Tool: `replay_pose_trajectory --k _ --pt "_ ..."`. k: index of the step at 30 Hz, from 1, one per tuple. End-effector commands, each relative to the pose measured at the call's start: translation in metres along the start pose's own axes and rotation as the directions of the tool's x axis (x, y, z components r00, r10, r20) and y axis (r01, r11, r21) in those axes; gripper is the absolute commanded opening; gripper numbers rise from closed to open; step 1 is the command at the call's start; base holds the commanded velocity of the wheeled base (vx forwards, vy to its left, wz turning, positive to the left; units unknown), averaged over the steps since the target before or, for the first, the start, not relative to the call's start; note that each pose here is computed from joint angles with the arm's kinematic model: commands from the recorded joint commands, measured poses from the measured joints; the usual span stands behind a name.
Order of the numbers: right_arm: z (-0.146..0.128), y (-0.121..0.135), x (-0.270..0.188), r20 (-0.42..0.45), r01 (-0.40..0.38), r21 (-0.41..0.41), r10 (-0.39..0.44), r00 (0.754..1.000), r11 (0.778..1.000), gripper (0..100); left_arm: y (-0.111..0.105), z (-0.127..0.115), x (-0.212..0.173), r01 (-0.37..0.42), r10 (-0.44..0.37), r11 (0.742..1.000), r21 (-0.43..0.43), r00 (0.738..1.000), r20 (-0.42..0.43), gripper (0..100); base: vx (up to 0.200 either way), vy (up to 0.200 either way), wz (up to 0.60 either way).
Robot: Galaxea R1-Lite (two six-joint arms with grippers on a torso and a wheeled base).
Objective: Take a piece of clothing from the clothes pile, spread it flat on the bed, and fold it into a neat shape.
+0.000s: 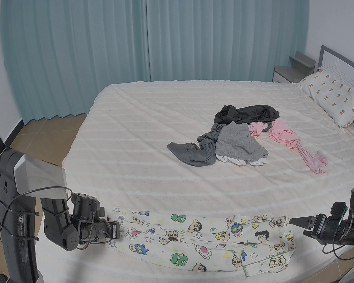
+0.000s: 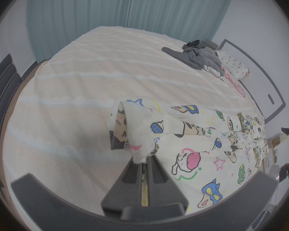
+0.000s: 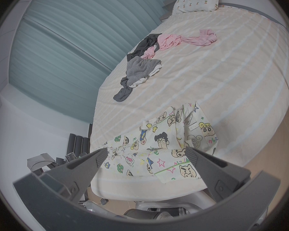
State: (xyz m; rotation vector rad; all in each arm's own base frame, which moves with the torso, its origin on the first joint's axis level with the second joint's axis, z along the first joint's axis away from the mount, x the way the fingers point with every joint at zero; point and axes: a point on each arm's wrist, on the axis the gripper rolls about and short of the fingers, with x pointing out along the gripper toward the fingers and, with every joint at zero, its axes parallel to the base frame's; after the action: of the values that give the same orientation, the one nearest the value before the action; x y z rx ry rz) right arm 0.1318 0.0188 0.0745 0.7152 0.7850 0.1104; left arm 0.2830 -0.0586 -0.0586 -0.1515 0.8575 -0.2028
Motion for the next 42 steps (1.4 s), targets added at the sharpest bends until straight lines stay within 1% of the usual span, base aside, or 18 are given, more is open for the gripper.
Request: replay_pose_trajectory --k 1,4,9,11,12,14,15,16,17,20,22,25,28,30,33,38,41,42 --pt "-0.004 -0.003 0.000 -0.017 0.013 0.006 -0.013 1.000 1.000 100 0.006 0.009 -0.008 -0.015 0.015 1.000 -0.015 0.999 0.041 0 0.000 0.000 0.00" --pt "-0.004 -0.003 0.000 -0.018 0.014 0.005 -0.014 1.000 1.000 100 0.011 0.014 -0.012 -0.026 0.027 0.999 -0.023 0.998 0.060 0 0.000 0.000 0.00" --pt "-0.004 -0.003 0.000 -0.019 0.015 0.005 -0.015 1.000 1.000 100 0.022 0.015 -0.020 -0.058 0.058 0.998 0.001 0.997 0.043 0 0.000 0.000 0.00" --pt "-0.004 -0.003 0.000 -0.021 0.017 0.008 -0.016 1.000 1.000 100 0.030 0.020 -0.025 -0.080 0.080 0.997 -0.010 0.996 0.049 0 0.000 0.000 0.00" --pt "-0.004 -0.003 0.000 -0.021 0.017 0.008 -0.016 1.000 1.000 100 0.030 0.020 -0.025 -0.080 0.080 0.997 -0.010 0.996 0.049 0 0.000 0.000 0.00" --pt "-0.004 -0.004 0.001 -0.025 0.019 0.007 -0.019 1.000 1.000 100 0.041 0.027 -0.032 -0.100 0.102 0.995 -0.024 0.992 0.074 0 0.000 0.000 0.00" --pt "-0.004 -0.004 0.001 -0.024 0.018 0.007 -0.018 1.000 1.000 100 0.041 0.027 -0.033 -0.102 0.104 0.994 -0.025 0.992 0.076 0 0.000 0.000 0.00" --pt "-0.004 -0.004 0.001 -0.024 0.018 0.009 -0.018 1.000 1.000 100 0.048 0.030 -0.037 -0.116 0.118 0.993 -0.025 0.989 0.092 0 0.000 0.000 0.00" --pt "-0.004 -0.004 0.001 -0.024 0.018 0.007 -0.018 1.000 1.000 100 0.050 0.031 -0.038 -0.118 0.120 0.993 -0.027 0.988 0.094 0 0.000 0.000 0.00" --pt "-0.005 -0.004 0.000 -0.029 0.023 0.009 -0.023 0.999 1.000 100 0.068 0.038 -0.046 -0.156 0.160 0.987 -0.039 0.980 0.119 0 0.000 0.000 0.00" --pt "-0.006 -0.005 0.000 -0.033 0.026 0.010 -0.026 0.999 1.000 100 0.075 0.042 -0.051 -0.166 0.171 0.985 -0.053 0.978 0.123 0 0.000 0.000 0.00" --pt "-0.006 -0.004 -0.001 -0.032 0.025 0.010 -0.025 0.999 1.000 100 0.085 0.050 -0.059 -0.165 0.175 0.983 -0.081 0.975 0.138 0 0.000 0.000 0.00" --pt "-0.006 -0.004 -0.001 -0.032 0.025 0.010 -0.025 0.999 1.000 100 0.103 0.063 -0.070 -0.167 0.185 0.978 -0.126 0.971 0.148 0 0.000 0.000 0.00" --pt "-0.006 -0.005 0.000 -0.033 0.026 0.010 -0.026 0.999 1.000 100 0.115 0.069 -0.078 -0.179 0.203 0.971 -0.157 0.968 0.147 0 0.000 0.000 0.00" --pt "-0.006 -0.005 0.000 -0.034 0.027 0.011 -0.027 0.999 1.000 100 0.133 0.079 -0.091 -0.183 0.217 0.963 -0.197 0.961 0.171 0 0.000 0.000 0.00" --pt "-0.006 -0.005 0.000 -0.036 0.029 0.011 -0.028 0.999 1.000 100 0.161 0.088 -0.104 -0.216 0.268 0.944 -0.250 0.944 0.194 0 0.000 0.000 0.00" --pt "-0.006 -0.005 0.000 -0.036 0.029 0.011 -0.028 0.999 1.000 100 0.172 0.092 -0.109 -0.239 0.292 0.937 -0.253 0.936 0.195 0 0.000 0.000 0.00" --pt "-0.006 -0.005 0.000 -0.036 0.029 0.011 -0.028 0.999 1.000 100 0.180 0.094 -0.113 -0.260 0.310 0.934 -0.246 0.931 0.193 0 0.000 0.000 0.00"
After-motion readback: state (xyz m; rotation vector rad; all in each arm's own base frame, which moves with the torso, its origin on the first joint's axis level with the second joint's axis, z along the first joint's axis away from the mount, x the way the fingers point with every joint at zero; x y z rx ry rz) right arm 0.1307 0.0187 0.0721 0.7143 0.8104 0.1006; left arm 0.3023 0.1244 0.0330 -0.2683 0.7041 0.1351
